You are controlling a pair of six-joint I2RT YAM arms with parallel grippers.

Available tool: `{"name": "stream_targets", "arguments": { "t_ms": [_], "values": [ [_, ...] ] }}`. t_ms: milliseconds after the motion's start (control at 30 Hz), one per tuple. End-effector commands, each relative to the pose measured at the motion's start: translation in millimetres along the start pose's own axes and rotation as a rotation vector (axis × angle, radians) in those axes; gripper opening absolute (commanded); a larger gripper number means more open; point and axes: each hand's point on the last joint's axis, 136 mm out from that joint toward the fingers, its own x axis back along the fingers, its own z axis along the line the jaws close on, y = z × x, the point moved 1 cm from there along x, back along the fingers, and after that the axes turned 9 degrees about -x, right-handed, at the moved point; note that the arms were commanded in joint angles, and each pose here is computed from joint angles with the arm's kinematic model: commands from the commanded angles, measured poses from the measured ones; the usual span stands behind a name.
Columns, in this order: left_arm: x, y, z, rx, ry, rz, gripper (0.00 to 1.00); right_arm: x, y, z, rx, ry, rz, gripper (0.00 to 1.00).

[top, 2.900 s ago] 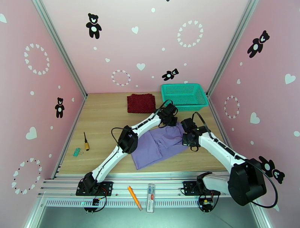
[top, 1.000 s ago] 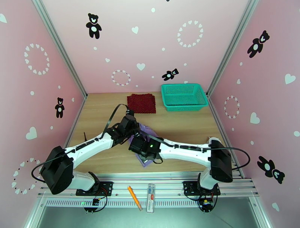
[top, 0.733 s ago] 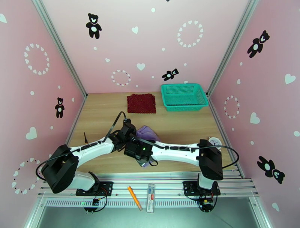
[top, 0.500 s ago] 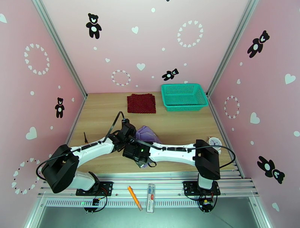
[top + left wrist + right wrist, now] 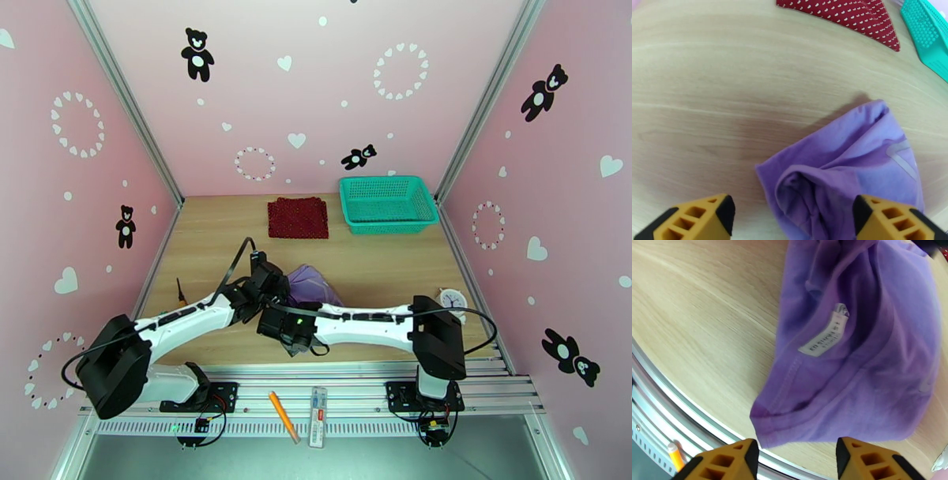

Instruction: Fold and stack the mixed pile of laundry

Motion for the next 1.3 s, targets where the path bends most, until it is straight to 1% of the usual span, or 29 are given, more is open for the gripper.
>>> {"name": "stream_targets", "arguments": {
  "t_ms": [0, 33, 133, 233, 267, 333, 433, 500, 567, 600, 700, 733, 900, 1000, 1100, 1133, 1167, 1200, 1267],
  "values": [
    [23, 18, 7, -0.017, 0.040, -0.041, 0.98, 34, 10, -27, -0.059, 0.005, -0.065, 0.55],
    [29, 28, 3, -0.017, 0.038, -0.056, 0.98, 39, 13, -34, -0.080, 0.027, -0.074, 0.54],
    [26, 34, 1, -0.026, 0.054, -0.037, 0.98, 47, 22, -45, -0.143, 0.128, -0.095, 0.51],
    [8, 33, -7, -0.023, 0.046, 0.007, 0.98, 49, 29, -46, -0.155, 0.177, -0.109, 0.47],
    [1, 34, -10, -0.021, 0.044, 0.020, 0.97, 47, 30, -43, -0.151, 0.184, -0.105, 0.44],
    [-14, 33, -13, -0.010, 0.052, 0.048, 0.95, 39, 30, -35, -0.151, 0.207, -0.088, 0.38],
    [-38, 31, -14, 0.008, 0.069, 0.087, 0.89, 18, 29, -21, -0.165, 0.243, -0.069, 0.34],
    [-51, 29, -13, 0.011, 0.081, 0.105, 0.80, 5, 29, -15, -0.177, 0.251, -0.062, 0.28],
    [-59, 25, -14, 0.012, 0.077, 0.128, 0.65, -7, 28, -13, -0.192, 0.244, -0.053, 0.21],
    [-59, 24, -14, 0.011, 0.074, 0.132, 0.59, -11, 27, -12, -0.197, 0.240, -0.049, 0.18],
    [-53, 22, -11, 0.012, 0.067, 0.131, 0.39, -19, 22, -13, -0.210, 0.234, -0.036, 0.14],
    [-48, 23, -8, 0.010, 0.073, 0.125, 0.38, -21, 20, -13, -0.213, 0.233, -0.031, 0.11],
    [-19, 23, 9, -0.005, 0.089, 0.082, 0.38, -25, 12, -15, -0.197, 0.226, -0.003, 0.11],
    [-9, 19, 11, -0.023, 0.046, 0.067, 0.39, -25, 16, -15, -0.186, 0.224, -0.009, 0.12],
    [-8, 7, 20, -0.022, 0.059, 0.083, 0.39, -22, 31, -23, -0.206, 0.237, -0.042, 0.11],
    [-7, 6, 23, -0.012, 0.075, 0.079, 0.38, -22, 39, -29, -0.225, 0.250, -0.053, 0.10],
    [-7, -5, 35, -0.002, 0.113, 0.093, 0.38, -23, 49, -34, -0.243, 0.273, -0.065, 0.09],
    [-4, -7, 41, 0.015, 0.136, 0.084, 0.38, -24, 59, -39, -0.261, 0.295, -0.076, 0.07],
    [6, -10, 56, 0.054, 0.182, 0.058, 0.36, -31, 80, -48, -0.280, 0.328, -0.082, 0.00]
  ]
}}
